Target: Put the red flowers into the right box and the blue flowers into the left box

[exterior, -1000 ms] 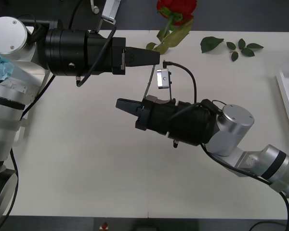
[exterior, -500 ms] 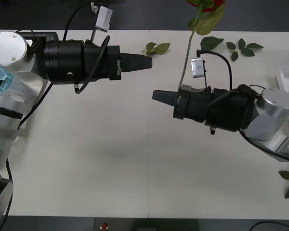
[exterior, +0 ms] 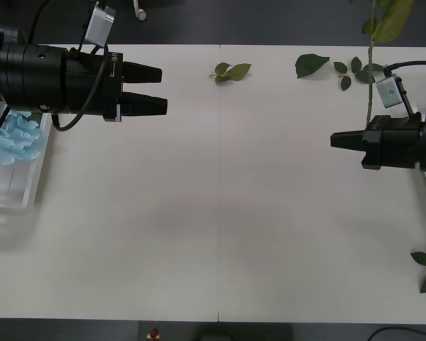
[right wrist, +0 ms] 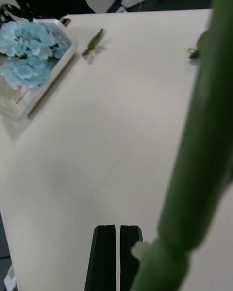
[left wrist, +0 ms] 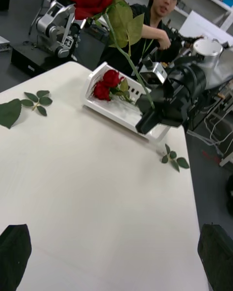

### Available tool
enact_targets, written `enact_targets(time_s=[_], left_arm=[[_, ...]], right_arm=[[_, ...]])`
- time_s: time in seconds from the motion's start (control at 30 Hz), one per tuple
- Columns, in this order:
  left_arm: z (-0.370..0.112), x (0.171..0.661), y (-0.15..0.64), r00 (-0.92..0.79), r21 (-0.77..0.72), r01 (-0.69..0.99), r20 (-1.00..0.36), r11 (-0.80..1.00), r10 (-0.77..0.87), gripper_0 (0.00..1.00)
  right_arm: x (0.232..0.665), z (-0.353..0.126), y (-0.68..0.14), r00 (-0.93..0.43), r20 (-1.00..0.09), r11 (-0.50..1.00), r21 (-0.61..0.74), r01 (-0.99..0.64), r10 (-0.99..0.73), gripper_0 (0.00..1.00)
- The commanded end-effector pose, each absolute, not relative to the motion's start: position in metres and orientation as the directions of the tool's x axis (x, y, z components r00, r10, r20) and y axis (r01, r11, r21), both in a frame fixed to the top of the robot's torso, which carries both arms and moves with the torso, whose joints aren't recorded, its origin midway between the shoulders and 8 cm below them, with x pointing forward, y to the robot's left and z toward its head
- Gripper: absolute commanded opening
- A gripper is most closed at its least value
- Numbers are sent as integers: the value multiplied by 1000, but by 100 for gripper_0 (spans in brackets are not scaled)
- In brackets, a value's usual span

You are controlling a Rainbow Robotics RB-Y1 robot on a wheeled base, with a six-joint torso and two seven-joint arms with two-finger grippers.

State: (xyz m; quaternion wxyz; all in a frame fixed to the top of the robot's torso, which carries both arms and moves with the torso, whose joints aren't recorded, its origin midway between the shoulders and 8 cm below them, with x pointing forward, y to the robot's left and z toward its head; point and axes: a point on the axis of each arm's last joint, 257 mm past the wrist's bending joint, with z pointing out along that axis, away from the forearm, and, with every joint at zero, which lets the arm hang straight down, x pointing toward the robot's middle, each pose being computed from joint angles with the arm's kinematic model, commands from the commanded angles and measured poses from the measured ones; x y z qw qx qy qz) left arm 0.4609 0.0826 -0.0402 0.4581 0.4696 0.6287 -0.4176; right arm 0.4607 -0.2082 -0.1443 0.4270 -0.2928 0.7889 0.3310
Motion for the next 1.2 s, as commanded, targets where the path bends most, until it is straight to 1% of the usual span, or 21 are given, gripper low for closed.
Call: enact_targets(time_s=[0.03,0.2,0.3,0.43,0.47,0.5,0.57,0.7,0.8,1.0,1.2], left_arm=[[-28,457,107,-2,54,982,-957,182,290,100],[-31,456,123,105,168,975,-927,147,359,100],[-35,454,129,134,197,972,-912,128,387,100],[-40,453,136,100,162,979,-912,125,398,100],[-40,453,136,100,162,979,-912,125,398,100],[-46,454,140,68,128,984,-912,122,404,100],[-49,454,145,47,104,988,-910,116,412,100],[-51,455,153,32,92,989,-903,119,428,100],[-51,456,157,33,96,988,-899,124,437,100],[-51,456,159,34,100,987,-896,127,443,100],[-51,456,159,32,98,987,-896,126,442,100]], right_arm=[[463,-147,-257,-464,-850,671,195,-715,-248,0],[474,-163,-321,-515,-817,761,156,-630,-258,0],[479,-174,-353,-543,-801,803,140,-579,-251,0],[478,-192,-397,-586,-771,850,115,-514,-250,0],[478,-192,-397,-586,-771,850,115,-514,-250,0],[474,-199,-421,-612,-751,868,109,-484,-247,0],[468,-206,-445,-639,-727,882,100,-461,-251,0],[460,-215,-494,-668,-678,903,16,-429,-305,0],[456,-220,-526,-689,-654,921,-29,-389,-312,0],[454,-233,-582,-725,-651,966,-52,-252,-224,0],[449,-231,-635,-734,-661,988,-97,-122,-156,0]])
